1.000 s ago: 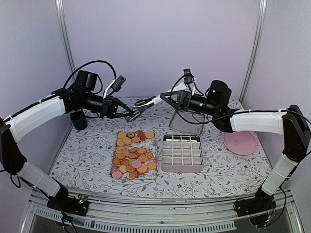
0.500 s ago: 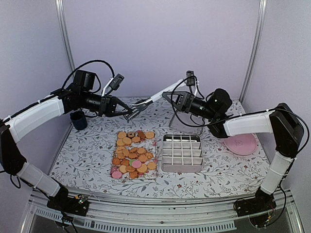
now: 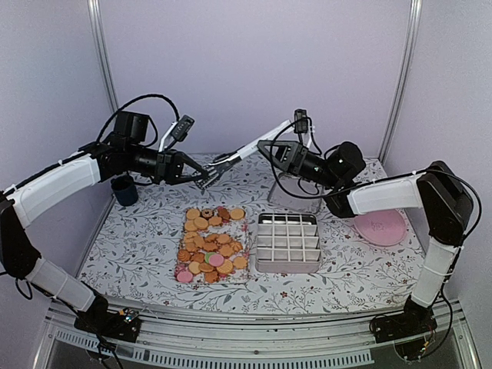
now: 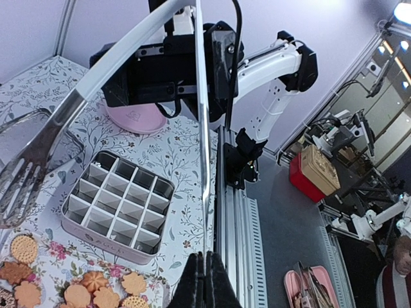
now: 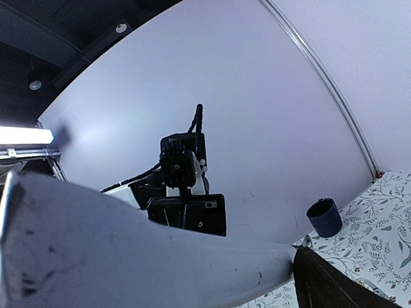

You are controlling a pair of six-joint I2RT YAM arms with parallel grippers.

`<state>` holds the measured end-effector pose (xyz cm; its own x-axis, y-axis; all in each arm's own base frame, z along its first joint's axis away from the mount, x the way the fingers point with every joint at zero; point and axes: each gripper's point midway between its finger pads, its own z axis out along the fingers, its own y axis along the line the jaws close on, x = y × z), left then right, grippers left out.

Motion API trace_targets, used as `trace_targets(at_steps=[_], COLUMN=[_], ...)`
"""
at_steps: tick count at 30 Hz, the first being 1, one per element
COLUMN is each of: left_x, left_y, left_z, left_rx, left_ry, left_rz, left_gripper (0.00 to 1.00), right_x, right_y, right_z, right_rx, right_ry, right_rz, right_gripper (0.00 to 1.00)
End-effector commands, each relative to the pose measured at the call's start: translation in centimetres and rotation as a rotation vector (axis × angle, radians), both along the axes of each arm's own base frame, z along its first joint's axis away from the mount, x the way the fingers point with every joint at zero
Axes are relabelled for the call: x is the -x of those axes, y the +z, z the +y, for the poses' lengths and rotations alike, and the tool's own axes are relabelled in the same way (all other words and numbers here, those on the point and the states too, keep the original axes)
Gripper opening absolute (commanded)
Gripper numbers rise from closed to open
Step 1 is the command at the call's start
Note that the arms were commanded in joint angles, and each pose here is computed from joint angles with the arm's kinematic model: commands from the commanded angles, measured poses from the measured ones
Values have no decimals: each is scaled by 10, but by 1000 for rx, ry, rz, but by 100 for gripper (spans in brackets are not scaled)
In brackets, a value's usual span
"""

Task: Pack the cookies
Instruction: Pass from the left arm to the right

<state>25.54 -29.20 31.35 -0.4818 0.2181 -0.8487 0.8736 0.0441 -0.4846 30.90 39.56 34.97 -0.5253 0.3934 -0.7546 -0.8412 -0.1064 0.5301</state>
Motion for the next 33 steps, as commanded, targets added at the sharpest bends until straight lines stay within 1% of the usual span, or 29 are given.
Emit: trace_targets(at_steps=[1,7,16,18,21,26,28,33], left_x=[-1,1,-6,-11,-20,-19,-19,-19], left_y=[8,10,4,0,-5,-6,-7,-11], left_z=[1,0,1,1,2,2,3,4], left_rx=[28,39,22,10,-15,-13,-15,-22], left_ry=[-3,-13,26,51,99,98,99,107], left_rz=[-29,-13,-23,-28,-41,-39,-41,-39], left_gripper=[0,0,0,0,0,0,0,0], right_x=[27,21,19,19,22,23,24,25], right_y=[0,-2,13,17,21,11,20,25], right_z=[25,36,31,29,32,42,44,45], right_rx=[24,42,8,-11,-34,-26,-49,-68], right_ry=[123,87,35,27,39,62,68,77], right_rz=[-34,-39,-67,-71,-76,-54,-70,-75], right_gripper=[92,90,81,81,83,84,83,83])
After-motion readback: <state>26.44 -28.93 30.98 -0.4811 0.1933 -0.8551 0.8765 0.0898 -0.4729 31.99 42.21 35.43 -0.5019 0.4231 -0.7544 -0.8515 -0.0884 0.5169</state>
